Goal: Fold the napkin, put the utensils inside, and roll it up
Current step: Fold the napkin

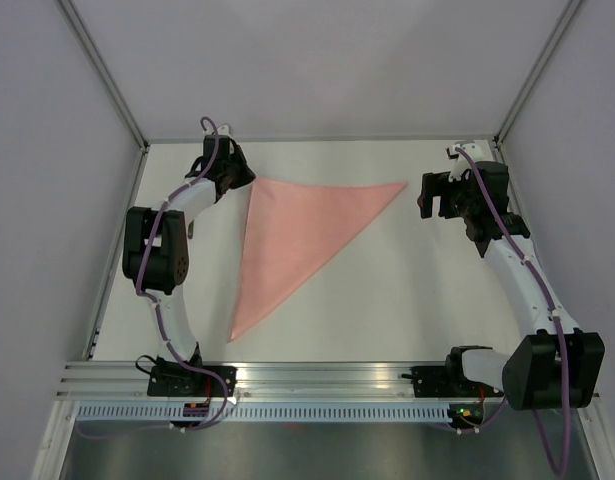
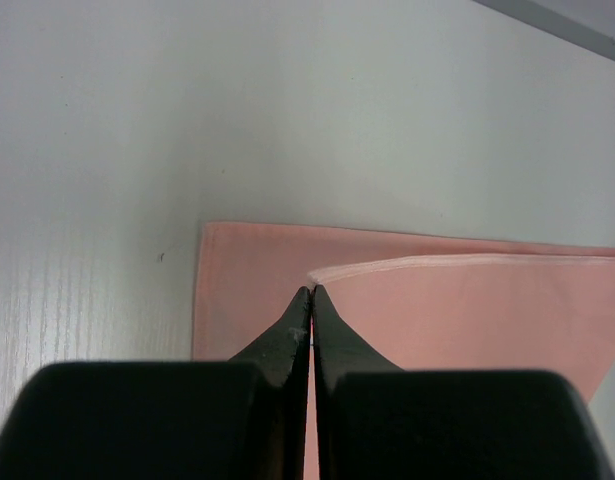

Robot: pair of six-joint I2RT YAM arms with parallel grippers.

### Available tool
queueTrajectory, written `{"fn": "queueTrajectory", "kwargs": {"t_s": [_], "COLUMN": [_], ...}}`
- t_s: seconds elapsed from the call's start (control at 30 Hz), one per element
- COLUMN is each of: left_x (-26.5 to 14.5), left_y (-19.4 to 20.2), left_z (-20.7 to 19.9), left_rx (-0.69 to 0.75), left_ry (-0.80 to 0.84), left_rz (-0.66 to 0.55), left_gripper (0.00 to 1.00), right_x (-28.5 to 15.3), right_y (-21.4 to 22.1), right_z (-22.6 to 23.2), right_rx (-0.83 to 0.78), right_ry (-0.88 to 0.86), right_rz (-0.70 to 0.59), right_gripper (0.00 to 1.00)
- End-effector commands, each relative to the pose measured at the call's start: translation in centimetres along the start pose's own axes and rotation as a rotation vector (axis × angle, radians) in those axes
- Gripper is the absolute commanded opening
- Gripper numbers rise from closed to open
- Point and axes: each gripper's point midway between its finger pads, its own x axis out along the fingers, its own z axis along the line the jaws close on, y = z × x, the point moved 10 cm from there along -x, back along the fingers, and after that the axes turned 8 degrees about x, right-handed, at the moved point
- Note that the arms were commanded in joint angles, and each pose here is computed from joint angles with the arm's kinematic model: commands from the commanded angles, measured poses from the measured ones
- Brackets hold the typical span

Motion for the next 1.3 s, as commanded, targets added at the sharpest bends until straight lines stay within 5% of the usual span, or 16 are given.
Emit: {"fn": "queueTrajectory", "kwargs": {"t_s": [0.0, 0.87, 1.1, 1.27], "left_x": [0.2, 1.4, 1.5, 0.3], "left_y": [-1.4, -0.9, -1.1, -2.2], "left_z": [-0.2, 0.8, 1.2, 1.8], "left_rx": [-0.027, -0.036, -0.028, -0.025], "left_ry": [0.026, 0.015, -0.010, -0.055], "left_rz": [-0.025, 0.009, 0.002, -0.042], "left_gripper": [0.02, 0.02, 0.49, 0.60], "right_x": [0.1, 0.2, 0.2, 0.1], "right_y": [0.0, 0.1, 0.1, 0.1], "right_z": [0.0, 0.0, 0.0, 0.0], "right_rx": [-0.007, -0.012, -0.012, -0.013], "right_ry": [0.006, 0.007, 0.007, 0.005], "right_rz": [-0.004, -0.001, -0.001, -0.002], "right_gripper": [0.98, 0.98, 0.98, 0.98]}}
